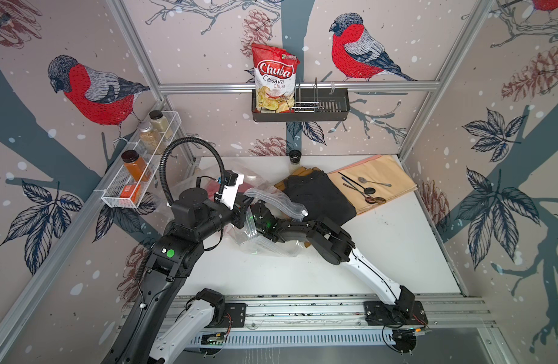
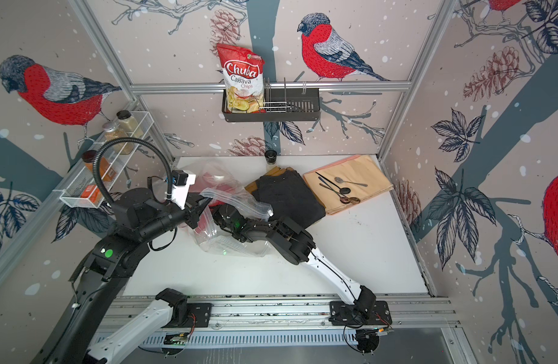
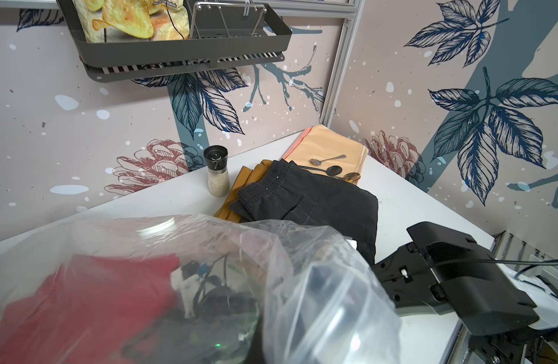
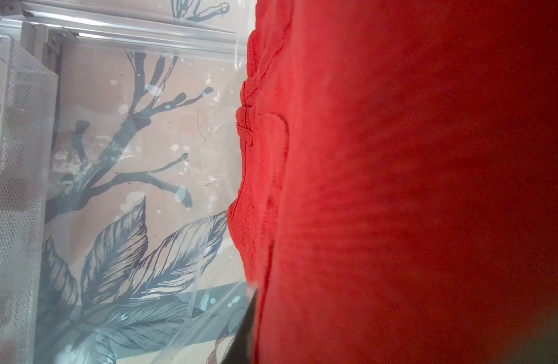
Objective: Take the trousers out of the vacuum bag
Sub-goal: Take out the trousers from the vacuum bag.
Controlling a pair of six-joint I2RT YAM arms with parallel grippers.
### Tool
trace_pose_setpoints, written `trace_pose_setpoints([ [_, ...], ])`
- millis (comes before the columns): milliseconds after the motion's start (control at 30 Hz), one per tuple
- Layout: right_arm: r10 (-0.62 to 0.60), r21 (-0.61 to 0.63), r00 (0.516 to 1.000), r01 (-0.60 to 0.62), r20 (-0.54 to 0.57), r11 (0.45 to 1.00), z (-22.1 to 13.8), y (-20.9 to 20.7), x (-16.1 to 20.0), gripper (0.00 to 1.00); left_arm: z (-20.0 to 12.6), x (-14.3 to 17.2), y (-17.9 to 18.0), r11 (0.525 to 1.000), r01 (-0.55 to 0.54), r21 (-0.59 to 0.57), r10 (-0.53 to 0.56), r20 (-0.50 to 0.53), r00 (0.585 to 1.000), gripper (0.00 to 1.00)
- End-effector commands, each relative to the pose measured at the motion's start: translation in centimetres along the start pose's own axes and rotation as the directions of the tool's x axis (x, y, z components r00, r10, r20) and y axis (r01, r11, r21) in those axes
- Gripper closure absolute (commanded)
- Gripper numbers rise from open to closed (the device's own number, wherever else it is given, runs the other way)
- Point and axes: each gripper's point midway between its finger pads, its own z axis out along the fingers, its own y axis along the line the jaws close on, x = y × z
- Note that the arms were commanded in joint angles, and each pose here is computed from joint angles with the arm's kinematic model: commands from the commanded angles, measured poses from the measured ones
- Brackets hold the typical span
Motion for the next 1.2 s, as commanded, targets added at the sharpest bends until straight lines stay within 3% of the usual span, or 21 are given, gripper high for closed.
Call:
trace_pose_setpoints([
  [0,-0.121,0.112,0.993,0.120,-0.002,0.986,-0.2,-1.5,0.0,0.97,0.4,-0.1,0.3,1.000,-0.009,-0.011,0.010,0.025,1.000,1.00],
  [167,-0.234,0.118,0.972,0.230,0.025,0.966,-1.5,1.4,0.0,1.00,1.0,1.7,1.5,0.998,0.011,-0.063,-0.011,-0.011,1.000,1.00],
  [533,-0.319,0.088,0.948,0.317,0.016,0.944,-5.7,6.3,1.0,1.00,2.1,3.4,3.8,0.985,0.046,-0.169,-0.053,-0.035,0.998,1.00],
  [933,-0.457,0.063,0.889,0.455,0.027,0.888,-12.8,13.0,0.7,1.00,2.5,5.8,6.9,0.944,0.043,-0.328,-0.078,-0.093,0.993,1.00],
  [1167,-0.526,0.036,0.850,0.525,0.018,0.850,-17.1,16.5,0.5,1.00,3.0,7.4,7.3,0.936,0.066,-0.346,-0.113,-0.115,0.987,1.00],
])
